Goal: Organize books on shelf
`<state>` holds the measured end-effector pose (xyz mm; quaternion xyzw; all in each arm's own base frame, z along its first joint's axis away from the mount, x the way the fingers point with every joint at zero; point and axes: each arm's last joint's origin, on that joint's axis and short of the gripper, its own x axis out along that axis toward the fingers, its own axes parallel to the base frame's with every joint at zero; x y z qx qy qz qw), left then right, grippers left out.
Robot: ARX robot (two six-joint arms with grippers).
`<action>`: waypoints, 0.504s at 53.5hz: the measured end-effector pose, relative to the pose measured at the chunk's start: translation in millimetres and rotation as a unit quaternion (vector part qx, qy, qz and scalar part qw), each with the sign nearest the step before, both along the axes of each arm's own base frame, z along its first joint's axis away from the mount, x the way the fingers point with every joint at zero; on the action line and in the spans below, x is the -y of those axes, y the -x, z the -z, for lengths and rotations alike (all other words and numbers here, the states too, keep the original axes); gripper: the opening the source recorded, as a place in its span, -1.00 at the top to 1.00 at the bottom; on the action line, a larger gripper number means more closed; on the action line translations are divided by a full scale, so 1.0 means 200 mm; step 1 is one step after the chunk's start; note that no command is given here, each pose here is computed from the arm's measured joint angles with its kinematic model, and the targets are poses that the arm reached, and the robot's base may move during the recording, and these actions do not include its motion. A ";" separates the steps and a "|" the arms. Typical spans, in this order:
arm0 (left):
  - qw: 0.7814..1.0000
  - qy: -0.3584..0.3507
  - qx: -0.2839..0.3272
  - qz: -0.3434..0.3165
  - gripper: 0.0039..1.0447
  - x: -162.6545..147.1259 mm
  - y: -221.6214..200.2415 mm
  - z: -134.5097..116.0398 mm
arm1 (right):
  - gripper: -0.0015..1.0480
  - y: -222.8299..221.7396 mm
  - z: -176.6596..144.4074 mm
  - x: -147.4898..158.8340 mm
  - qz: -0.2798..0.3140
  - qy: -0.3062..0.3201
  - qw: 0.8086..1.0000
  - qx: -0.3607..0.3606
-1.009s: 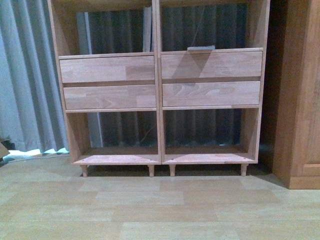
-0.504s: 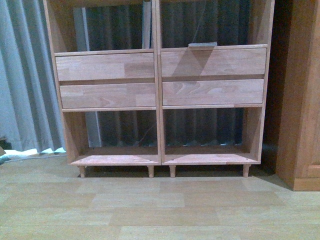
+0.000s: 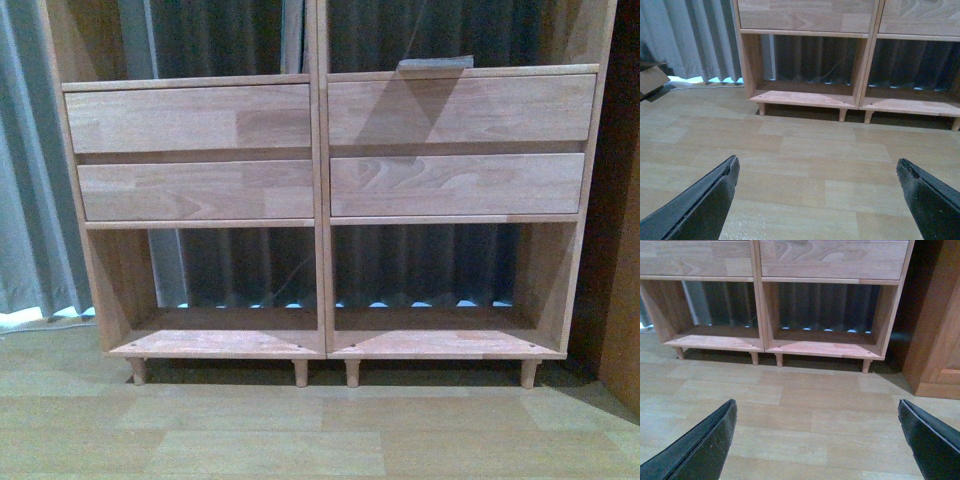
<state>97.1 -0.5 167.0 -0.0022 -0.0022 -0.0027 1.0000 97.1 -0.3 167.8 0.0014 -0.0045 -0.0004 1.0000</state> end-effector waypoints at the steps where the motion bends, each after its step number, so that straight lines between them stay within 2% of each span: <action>1: 1.000 0.000 0.000 0.000 -0.86 0.00 0.00 0.00 | -0.86 0.00 0.00 0.00 0.000 0.000 1.000 0.000; 27: 1.000 0.000 0.000 0.000 -0.86 0.00 0.00 0.00 | -0.86 0.00 0.00 0.00 0.000 0.000 1.000 0.000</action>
